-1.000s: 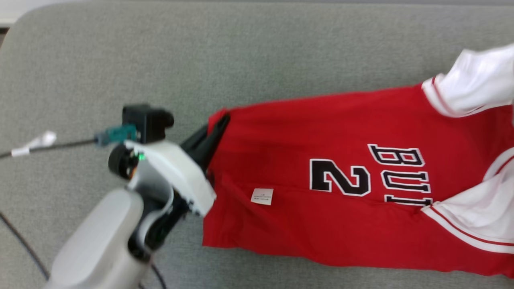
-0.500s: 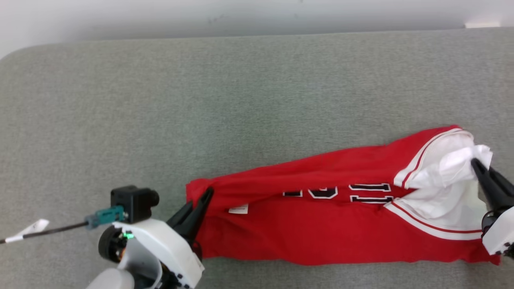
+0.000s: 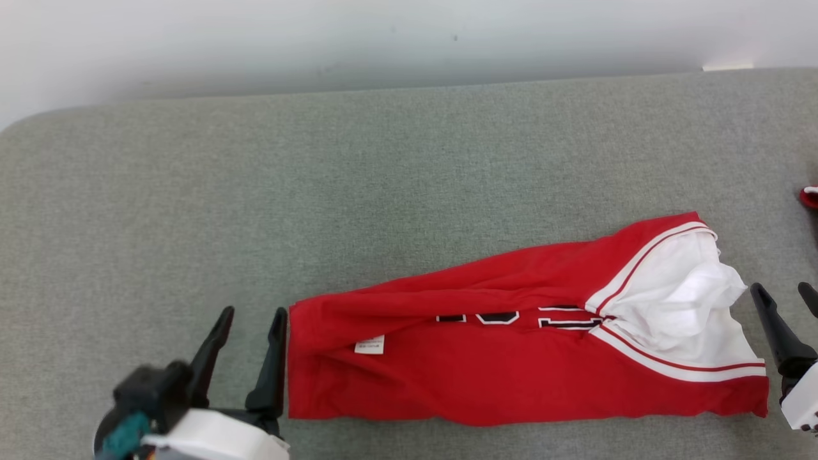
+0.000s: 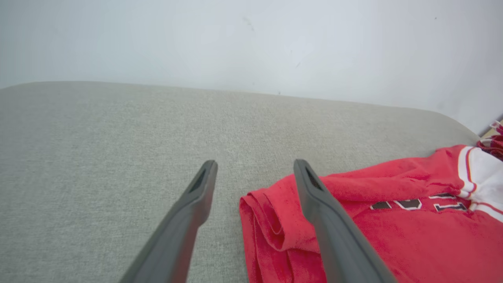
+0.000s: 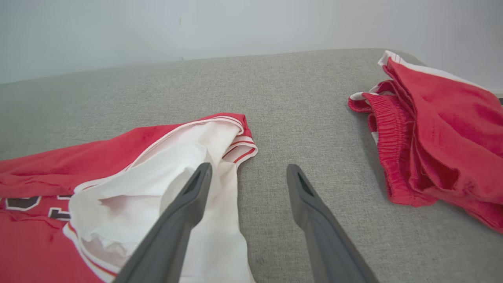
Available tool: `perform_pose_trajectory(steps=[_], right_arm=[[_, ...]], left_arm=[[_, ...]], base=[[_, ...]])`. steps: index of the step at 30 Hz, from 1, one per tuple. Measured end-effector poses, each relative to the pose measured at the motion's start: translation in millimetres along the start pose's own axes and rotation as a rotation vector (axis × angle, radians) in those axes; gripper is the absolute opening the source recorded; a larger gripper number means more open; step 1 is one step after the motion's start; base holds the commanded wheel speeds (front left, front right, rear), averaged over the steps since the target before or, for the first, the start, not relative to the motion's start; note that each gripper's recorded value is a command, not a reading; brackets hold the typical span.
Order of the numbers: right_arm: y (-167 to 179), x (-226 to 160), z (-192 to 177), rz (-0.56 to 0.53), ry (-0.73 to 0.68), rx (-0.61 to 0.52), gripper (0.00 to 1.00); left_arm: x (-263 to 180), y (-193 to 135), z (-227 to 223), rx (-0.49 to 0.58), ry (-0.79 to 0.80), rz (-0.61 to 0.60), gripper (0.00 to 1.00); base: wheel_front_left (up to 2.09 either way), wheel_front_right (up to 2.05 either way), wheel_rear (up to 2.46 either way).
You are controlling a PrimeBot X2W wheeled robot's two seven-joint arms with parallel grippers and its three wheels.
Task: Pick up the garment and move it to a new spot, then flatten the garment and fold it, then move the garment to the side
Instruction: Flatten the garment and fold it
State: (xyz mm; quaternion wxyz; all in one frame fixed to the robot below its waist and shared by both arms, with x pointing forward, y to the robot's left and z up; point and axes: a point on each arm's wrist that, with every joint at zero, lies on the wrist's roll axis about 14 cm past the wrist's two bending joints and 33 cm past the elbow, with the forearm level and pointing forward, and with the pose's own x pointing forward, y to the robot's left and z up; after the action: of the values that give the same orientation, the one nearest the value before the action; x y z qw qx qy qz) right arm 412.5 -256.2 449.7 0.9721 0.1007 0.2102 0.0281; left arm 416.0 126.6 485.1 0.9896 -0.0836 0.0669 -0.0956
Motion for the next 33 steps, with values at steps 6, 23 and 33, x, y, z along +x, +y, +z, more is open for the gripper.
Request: perform_pose_trajectory(steps=[6, 23, 33], right_arm=[[14.0, 4.3, -3.7, 0.009, 0.038, 0.022, 1.00], [20.2, 42.3, -62.1, -0.026, 0.253, -0.013, 1.00], [47.2, 57.7, -71.7, 0.045, 0.305, 0.128, 0.36]], left_arm=[[-14.7, 3.0, 18.5, 0.027, -0.149, 0.088, 1.00], [-32.5, 15.7, 6.2, 0.072, -0.157, 0.141, 1.00], [-34.2, 13.8, -0.4, 0.068, -0.148, 0.136, 1.00]], base=[[0.00, 0.00, 0.00], [0.00, 0.00, 0.00], [0.00, 0.00, 0.00]])
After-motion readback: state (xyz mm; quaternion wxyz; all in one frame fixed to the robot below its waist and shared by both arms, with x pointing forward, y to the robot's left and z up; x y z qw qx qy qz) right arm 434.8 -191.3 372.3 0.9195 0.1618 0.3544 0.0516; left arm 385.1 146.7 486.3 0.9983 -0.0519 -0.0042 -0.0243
